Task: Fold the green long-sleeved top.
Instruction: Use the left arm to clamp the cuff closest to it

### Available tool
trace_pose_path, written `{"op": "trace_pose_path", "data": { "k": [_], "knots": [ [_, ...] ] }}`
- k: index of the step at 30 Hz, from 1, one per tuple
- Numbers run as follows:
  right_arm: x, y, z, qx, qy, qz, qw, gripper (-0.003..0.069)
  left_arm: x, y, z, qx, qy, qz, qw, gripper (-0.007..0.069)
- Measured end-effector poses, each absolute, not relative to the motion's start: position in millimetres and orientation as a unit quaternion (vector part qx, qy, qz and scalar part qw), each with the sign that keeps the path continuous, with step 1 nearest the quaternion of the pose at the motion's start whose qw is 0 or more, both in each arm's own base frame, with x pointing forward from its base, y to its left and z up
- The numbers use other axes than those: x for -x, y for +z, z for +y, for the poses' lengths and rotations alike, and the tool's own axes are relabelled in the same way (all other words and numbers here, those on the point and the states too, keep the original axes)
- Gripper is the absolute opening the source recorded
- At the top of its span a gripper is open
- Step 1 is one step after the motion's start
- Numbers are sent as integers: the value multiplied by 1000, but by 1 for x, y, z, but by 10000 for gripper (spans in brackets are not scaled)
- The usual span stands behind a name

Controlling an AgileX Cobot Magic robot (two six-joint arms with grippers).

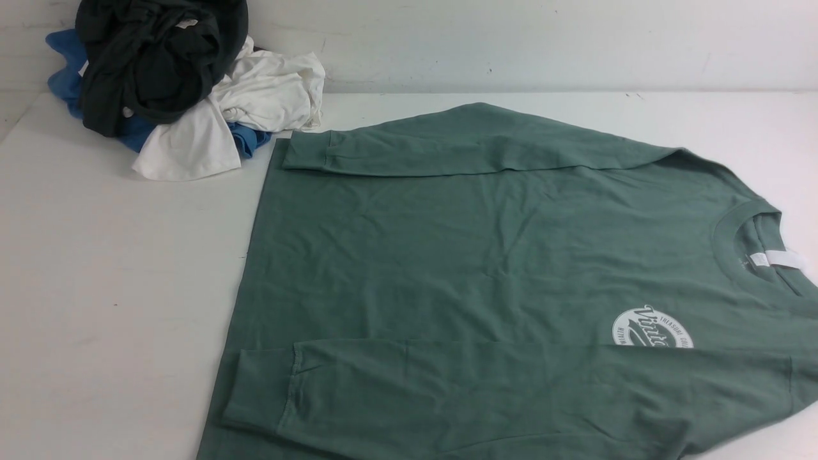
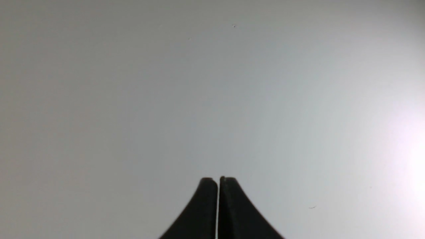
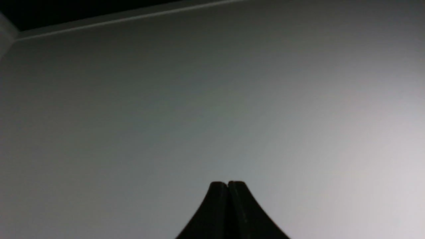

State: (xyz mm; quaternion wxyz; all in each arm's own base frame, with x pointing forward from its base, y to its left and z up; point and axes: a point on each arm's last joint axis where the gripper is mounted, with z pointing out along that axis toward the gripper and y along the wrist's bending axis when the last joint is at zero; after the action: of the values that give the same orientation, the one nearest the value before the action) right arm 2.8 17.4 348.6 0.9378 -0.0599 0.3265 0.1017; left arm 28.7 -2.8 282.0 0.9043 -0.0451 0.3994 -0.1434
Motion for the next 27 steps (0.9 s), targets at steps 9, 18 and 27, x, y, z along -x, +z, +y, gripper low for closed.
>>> {"op": "trace_pose_path", "data": {
  "k": [9, 18, 27],
  "knots": [
    [-89, 356, 0, -49, 67, 611, 788, -14, -80, 331, -3, 33, -77, 562, 823, -7],
    [-145, 314, -4, -56, 28, 749, 660, -14, -148, 316, 0, 54, -46, 757, 650, -7],
    [-165, 284, -3, -62, 1, 858, 510, -14, -191, 292, -3, 51, -34, 943, 326, -7]
  ]
}}
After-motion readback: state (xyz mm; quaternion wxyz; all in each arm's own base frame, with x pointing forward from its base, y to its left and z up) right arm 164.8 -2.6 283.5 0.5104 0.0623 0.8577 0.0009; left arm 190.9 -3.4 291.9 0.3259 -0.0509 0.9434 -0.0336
